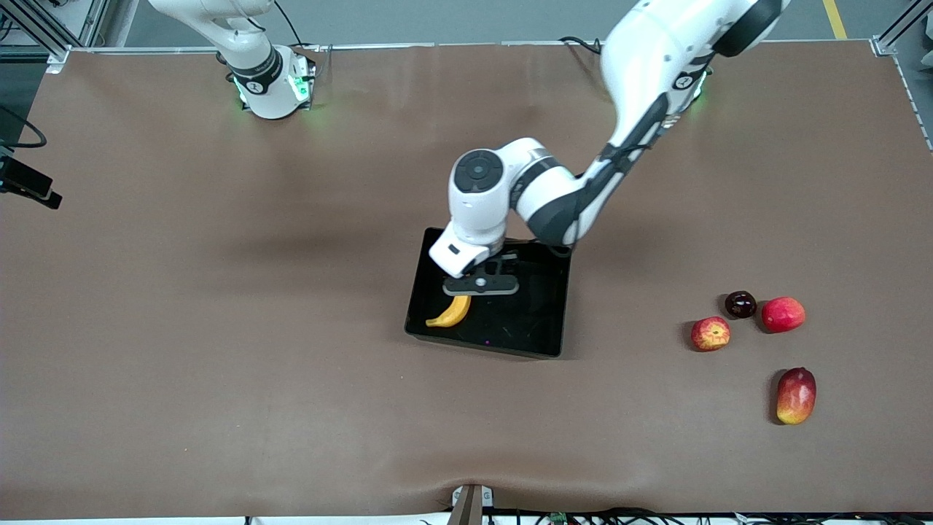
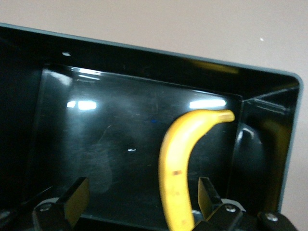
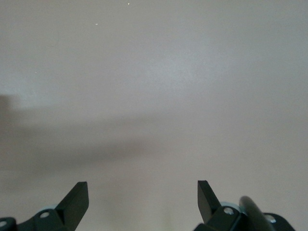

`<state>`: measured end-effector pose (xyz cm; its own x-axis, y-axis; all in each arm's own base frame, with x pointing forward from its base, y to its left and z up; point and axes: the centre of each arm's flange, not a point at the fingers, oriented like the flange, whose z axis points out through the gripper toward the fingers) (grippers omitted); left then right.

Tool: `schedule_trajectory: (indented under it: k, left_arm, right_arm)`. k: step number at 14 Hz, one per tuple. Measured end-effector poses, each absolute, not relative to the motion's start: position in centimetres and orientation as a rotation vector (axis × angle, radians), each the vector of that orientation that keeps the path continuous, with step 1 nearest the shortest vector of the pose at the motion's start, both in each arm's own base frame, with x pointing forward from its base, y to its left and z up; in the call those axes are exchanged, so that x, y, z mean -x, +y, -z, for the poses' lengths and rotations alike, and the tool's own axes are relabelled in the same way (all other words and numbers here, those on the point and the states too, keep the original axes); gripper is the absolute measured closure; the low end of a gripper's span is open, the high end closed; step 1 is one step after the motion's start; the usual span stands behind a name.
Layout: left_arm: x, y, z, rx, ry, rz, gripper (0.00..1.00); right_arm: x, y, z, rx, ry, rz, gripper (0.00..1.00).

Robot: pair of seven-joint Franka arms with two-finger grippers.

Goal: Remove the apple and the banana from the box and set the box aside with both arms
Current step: 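Move the left gripper back over the tray to the banana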

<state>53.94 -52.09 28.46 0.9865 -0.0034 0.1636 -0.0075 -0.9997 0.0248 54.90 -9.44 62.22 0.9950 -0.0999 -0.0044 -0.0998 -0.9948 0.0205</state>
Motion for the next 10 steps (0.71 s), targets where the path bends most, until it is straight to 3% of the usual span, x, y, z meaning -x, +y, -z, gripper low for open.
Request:
schedule_trajectory:
  k: [5, 10]
  left_arm:
    - [-53.9, -52.6, -21.1, -3.088, 0.007, -0.247, 0.00]
    - [-53.1, -53.3, -18.2, -3.106, -0.020, -0.262, 0.00]
  right_arm:
    - [-55.7, -9.5, -60.8, -3.115, -0.156, 0.042, 0.00]
    - [-56.4, -9.4, -60.1, -3.119, -0.157, 0.050, 0.00]
